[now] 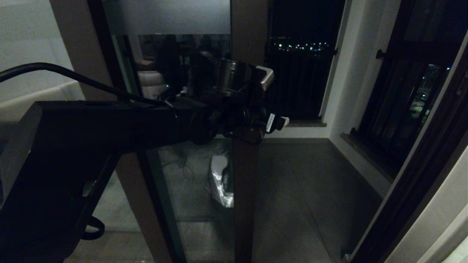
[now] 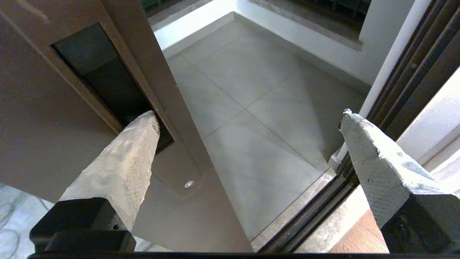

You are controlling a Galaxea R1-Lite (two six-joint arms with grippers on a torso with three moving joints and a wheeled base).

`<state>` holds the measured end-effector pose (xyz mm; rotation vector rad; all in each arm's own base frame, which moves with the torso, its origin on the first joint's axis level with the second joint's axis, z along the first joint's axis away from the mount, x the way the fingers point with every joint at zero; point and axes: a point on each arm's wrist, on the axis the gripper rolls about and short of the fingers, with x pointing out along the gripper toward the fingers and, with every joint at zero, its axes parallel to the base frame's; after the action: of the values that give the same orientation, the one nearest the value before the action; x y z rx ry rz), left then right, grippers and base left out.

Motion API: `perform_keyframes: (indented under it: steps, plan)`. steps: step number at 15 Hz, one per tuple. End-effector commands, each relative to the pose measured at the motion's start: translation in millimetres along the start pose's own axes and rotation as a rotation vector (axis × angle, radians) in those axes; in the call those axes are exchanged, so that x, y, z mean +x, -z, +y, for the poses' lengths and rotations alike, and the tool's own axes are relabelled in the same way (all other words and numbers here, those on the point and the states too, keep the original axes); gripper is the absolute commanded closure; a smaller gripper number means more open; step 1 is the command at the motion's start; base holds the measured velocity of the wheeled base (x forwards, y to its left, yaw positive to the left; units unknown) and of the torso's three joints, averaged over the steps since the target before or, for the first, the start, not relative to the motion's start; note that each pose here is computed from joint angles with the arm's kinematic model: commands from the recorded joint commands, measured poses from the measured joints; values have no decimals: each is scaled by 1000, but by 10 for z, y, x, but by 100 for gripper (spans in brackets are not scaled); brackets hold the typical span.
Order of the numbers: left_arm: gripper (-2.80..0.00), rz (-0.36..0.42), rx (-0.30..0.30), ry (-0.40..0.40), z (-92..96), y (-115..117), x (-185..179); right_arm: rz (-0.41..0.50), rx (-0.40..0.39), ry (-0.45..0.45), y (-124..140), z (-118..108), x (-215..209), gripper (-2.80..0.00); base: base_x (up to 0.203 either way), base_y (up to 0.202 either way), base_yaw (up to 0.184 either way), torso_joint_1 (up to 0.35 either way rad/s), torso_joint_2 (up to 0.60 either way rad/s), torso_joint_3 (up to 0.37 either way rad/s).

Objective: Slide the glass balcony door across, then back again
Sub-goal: Close the slid door

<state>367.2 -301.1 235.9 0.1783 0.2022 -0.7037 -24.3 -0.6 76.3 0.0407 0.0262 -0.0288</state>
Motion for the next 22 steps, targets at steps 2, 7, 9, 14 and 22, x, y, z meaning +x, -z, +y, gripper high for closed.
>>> perform_keyframes:
  steps: [2, 7, 9, 14, 22]
  plan:
    - [-280, 3, 2, 9, -43, 29, 33, 1, 0, 1, 0, 0, 1, 0, 0, 0, 0, 0, 0, 0]
    - [-280, 6, 2, 12, -54, 54, 62, 1, 0, 1, 0, 0, 1, 0, 0, 0, 0, 0, 0, 0]
    - [-280, 7, 5, 26, -102, 60, 70, 1, 0, 0, 0, 0, 1, 0, 0, 0, 0, 0, 0, 0]
    - [-280, 17, 8, 45, -171, 101, 108, 1, 0, 0, 0, 0, 1, 0, 0, 0, 0, 0, 0, 0]
    - [-280, -2, 15, 65, -309, 134, 169, 1, 0, 1, 0, 0, 1, 0, 0, 0, 0, 0, 0, 0]
